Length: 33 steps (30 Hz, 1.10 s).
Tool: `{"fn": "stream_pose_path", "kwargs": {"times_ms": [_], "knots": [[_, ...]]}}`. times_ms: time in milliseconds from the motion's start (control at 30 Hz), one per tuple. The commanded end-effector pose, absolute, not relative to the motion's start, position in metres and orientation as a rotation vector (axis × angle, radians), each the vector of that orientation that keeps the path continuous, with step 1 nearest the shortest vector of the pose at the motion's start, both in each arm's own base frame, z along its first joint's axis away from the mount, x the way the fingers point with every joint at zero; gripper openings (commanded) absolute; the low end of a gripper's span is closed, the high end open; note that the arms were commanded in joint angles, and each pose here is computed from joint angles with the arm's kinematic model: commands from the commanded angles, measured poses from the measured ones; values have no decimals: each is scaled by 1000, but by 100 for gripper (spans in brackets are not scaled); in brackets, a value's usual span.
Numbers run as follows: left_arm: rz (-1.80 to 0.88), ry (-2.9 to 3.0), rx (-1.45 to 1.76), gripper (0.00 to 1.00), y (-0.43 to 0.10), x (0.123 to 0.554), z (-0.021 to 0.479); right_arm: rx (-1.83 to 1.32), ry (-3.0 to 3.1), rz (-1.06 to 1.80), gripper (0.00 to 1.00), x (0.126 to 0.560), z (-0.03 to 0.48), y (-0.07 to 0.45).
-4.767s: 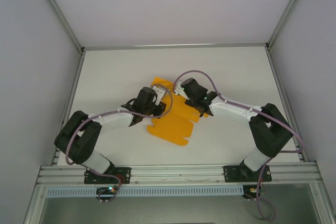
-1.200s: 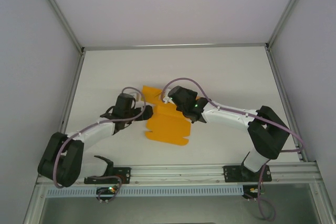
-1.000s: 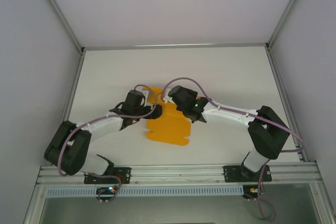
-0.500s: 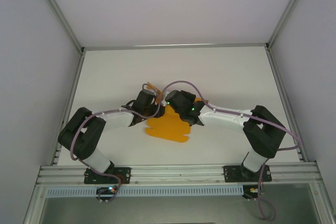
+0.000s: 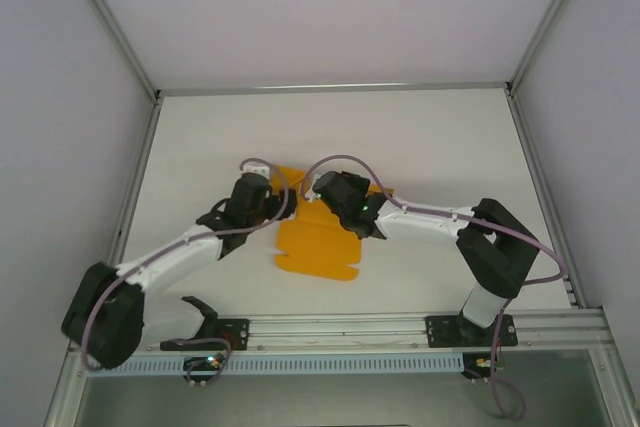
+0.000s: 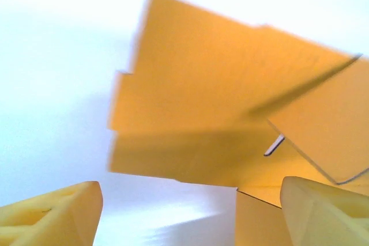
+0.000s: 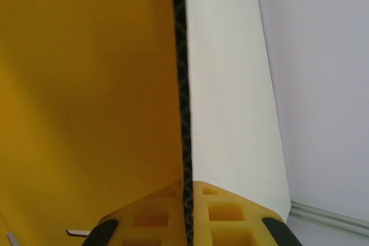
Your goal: Assemble paper box
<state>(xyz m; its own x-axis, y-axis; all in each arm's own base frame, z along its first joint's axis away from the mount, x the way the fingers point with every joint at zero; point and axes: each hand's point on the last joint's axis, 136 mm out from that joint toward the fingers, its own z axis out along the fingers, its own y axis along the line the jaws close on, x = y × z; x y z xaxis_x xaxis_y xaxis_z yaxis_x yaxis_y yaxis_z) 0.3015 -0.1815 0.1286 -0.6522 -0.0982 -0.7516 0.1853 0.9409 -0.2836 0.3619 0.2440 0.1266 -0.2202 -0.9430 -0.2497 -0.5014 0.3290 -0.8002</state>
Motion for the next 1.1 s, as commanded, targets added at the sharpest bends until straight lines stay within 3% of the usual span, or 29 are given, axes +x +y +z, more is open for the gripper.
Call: {"fn": "stream_pose_path", "kwargs": {"times_ms": [0, 167, 333, 500, 767, 1067], "knots": [[-437, 2248, -38, 73, -154, 291, 131, -1252, 1812, -756, 0, 370, 146, 243], [-587, 2167, -144, 74, -133, 285, 150, -1283, 1654, -818, 0, 378, 156, 250], [-540, 2220, -154, 82, -119, 291, 149, -1310, 1440, -1010, 0, 398, 173, 260], [-545, 2212, -139, 83, -123, 308, 155, -1255, 1259, -1159, 0, 418, 187, 268], [-494, 2174, -47, 82, -121, 342, 175, -1279, 1357, -1022, 0, 416, 139, 269], [-538, 2215, 106, 76, -142, 370, 158, -1347, 1385, -1042, 0, 403, 87, 258]]}}
